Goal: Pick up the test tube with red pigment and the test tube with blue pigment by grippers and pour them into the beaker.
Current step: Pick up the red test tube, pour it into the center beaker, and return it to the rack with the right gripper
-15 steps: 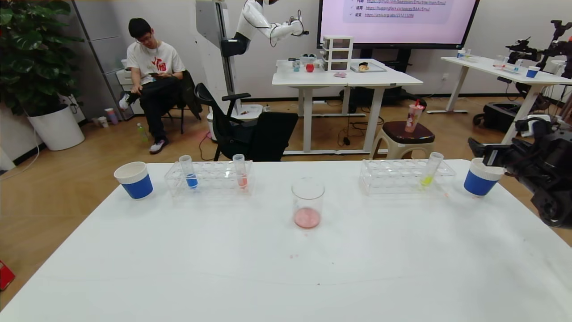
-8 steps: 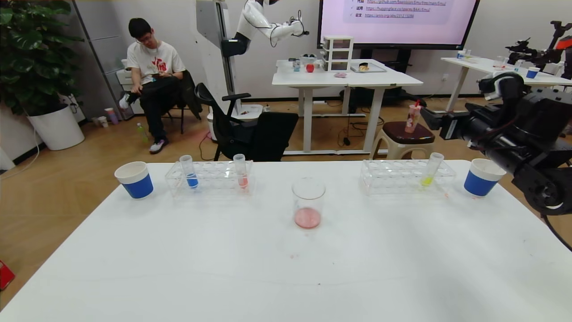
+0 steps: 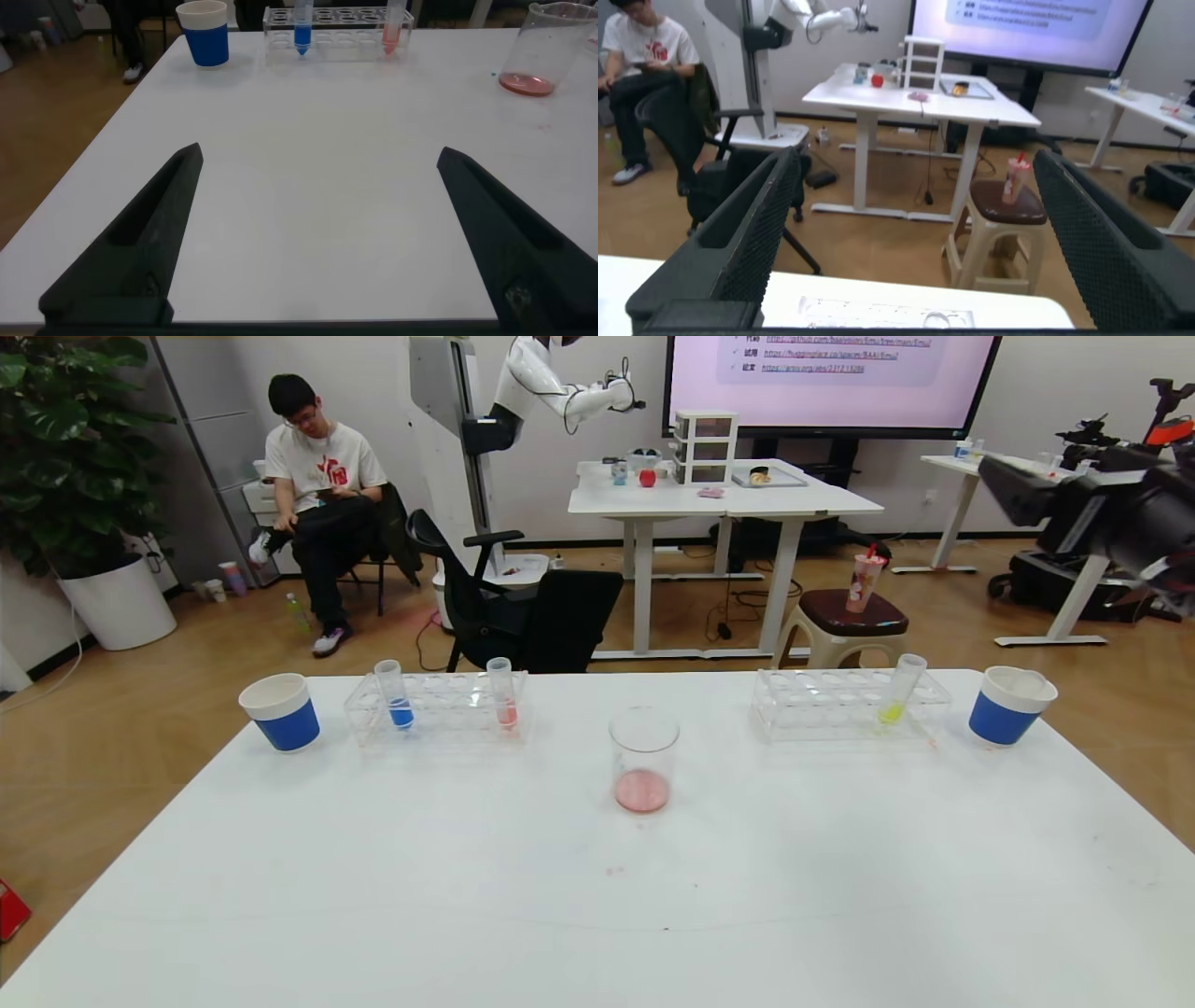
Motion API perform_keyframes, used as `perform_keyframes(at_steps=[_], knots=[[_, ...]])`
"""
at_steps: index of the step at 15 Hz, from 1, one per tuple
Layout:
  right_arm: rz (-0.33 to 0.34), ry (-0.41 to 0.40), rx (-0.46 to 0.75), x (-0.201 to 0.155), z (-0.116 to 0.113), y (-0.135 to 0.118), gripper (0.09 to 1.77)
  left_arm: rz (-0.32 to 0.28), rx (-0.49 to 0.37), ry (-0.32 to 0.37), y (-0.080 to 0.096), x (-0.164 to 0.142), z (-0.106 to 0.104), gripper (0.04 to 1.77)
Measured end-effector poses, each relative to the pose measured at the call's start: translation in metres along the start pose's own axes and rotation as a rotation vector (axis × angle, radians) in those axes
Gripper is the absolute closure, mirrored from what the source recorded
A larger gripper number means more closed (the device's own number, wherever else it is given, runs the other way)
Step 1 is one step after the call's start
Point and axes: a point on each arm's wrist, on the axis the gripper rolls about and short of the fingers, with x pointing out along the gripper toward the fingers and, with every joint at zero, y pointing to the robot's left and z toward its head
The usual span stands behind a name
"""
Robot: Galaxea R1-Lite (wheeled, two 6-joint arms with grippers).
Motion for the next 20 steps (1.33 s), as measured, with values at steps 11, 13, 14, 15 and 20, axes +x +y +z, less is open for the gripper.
perform_keyframes(at_steps=[11, 13, 14, 15, 20], knots=[[-0.044, -0.139, -0.139, -0.26, 0.088, -0.017, 0.12, 0.0, 0.0, 0.0, 0.0, 0.0, 0.0, 0.06], [-0.05, -0.102, -0.159, -0.302, 0.072, -0.017, 0.12, 0.0, 0.0, 0.0, 0.0, 0.0, 0.0, 0.06], [-0.053, -0.086, -0.168, -0.321, 0.062, -0.016, 0.12, 0.0, 0.0, 0.0, 0.0, 0.0, 0.0, 0.06], [-0.058, -0.084, -0.174, -0.336, 0.052, -0.015, 0.12, 0.0, -0.001, 0.0, 0.0, 0.0, 0.0, 0.06], [-0.077, -0.046, -0.169, -0.363, -0.015, -0.009, 0.12, -0.001, 0.0, 0.0, 0.0, 0.0, 0.0, 0.06]])
